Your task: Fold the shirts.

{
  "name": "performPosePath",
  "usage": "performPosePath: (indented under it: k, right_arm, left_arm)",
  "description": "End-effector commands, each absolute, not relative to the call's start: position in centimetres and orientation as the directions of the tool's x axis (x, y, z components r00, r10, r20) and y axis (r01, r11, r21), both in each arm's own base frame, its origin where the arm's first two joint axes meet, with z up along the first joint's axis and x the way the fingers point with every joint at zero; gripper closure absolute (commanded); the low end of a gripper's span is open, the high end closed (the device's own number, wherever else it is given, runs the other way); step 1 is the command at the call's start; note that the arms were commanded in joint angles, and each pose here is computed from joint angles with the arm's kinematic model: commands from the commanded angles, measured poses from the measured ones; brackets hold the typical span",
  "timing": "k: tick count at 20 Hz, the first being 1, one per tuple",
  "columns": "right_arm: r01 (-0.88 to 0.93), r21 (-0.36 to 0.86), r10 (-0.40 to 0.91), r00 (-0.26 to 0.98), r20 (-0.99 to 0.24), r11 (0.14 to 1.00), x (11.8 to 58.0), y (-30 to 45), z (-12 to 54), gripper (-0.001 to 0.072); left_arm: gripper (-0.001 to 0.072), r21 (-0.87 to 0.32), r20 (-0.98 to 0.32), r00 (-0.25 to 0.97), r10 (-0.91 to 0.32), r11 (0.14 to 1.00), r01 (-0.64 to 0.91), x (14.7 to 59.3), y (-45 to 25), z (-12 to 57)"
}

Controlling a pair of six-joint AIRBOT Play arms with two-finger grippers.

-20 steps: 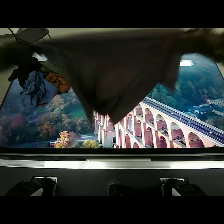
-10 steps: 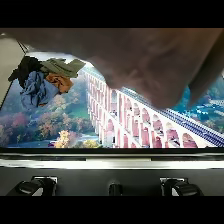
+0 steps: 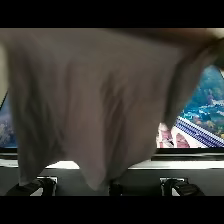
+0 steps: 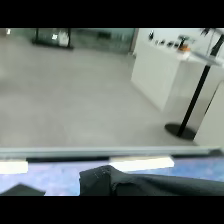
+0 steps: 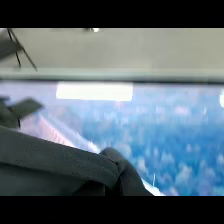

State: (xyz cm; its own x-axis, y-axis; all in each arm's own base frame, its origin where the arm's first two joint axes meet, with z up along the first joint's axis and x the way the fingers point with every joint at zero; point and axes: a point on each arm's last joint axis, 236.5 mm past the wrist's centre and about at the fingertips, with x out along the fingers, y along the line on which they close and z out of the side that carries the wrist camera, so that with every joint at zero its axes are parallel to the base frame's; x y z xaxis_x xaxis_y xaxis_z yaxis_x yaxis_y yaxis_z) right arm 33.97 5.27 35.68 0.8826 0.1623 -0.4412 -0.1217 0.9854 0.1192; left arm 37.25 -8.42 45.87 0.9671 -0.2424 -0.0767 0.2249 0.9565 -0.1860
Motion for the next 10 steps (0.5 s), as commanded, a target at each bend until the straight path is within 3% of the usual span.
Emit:
performPosePath:
  k: [1,6,10]
  right_arm:
    - [-0.034,0.136,0.132,0.553,-0.823,0.99,37.6,5.8,20.3,0.0656]
    - [0.069,0.262,0.189,0.521,-0.833,0.963,49.5,8.5,7.9,0.0654]
    - [0.155,0.336,0.255,0.389,-0.885,0.929,50.8,10.5,-0.6,0.0655]
  left_arm:
    - [0.0672,-0.138,-0.327,0.927,-0.185,0.98,0.147,46.6,-9.0,33.8]
    - [0.0672,-0.18,-0.287,0.937,-0.201,0.972,0.153,57.6,-11.3,25.7]
    - [0.0671,-0.168,-0.516,0.833,-0.199,0.977,0.129,58.5,-12.4,16.0]
